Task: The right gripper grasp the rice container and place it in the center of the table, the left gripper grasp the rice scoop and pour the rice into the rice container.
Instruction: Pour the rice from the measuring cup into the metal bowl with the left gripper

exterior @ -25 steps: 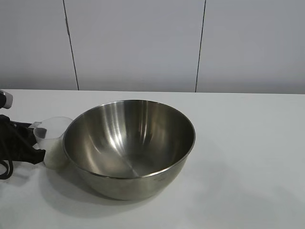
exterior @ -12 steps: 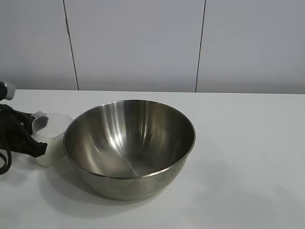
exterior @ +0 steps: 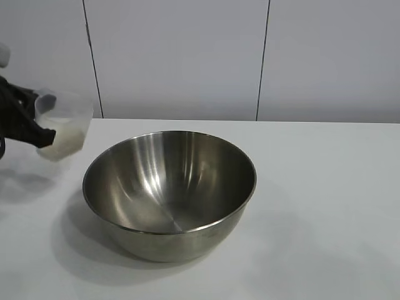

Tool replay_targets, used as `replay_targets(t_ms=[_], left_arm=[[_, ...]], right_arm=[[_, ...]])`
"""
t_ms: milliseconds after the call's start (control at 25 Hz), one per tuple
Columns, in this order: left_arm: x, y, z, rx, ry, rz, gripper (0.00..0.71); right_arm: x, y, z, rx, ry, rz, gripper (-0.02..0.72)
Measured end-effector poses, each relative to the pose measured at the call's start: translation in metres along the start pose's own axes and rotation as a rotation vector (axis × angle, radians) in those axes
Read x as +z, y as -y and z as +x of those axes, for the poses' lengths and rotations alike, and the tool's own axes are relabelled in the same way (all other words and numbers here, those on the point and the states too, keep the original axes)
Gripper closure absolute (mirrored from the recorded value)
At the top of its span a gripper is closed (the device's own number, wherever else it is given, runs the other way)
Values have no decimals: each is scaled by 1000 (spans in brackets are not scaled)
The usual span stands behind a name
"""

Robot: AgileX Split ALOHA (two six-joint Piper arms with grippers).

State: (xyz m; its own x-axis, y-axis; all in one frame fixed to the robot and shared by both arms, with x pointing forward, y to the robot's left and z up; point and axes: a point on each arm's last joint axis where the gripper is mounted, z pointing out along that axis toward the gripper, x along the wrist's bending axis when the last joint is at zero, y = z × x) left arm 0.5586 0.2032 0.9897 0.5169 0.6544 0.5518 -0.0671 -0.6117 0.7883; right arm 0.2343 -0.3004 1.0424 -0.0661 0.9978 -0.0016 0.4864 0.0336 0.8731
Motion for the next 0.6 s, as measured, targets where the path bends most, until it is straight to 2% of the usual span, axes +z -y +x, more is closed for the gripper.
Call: replay_targets(t_ms=[40, 200, 360, 480, 600], left_arm=[[3, -8, -3, 43, 22, 4, 707], [15, -41, -32, 281, 141, 22, 707], [16, -65, -62, 514, 230, -26, 707], [15, -74, -81, 796, 277, -87, 707], [15, -76, -90, 1117, 298, -150, 707]], right_arm=[[0, 0, 0, 0, 0, 0, 93], [0, 0, 0, 0, 0, 0, 93], [0, 0, 0, 0, 0, 0, 93], [0, 0, 0, 0, 0, 0, 93], [0, 0, 0, 0, 0, 0, 93]])
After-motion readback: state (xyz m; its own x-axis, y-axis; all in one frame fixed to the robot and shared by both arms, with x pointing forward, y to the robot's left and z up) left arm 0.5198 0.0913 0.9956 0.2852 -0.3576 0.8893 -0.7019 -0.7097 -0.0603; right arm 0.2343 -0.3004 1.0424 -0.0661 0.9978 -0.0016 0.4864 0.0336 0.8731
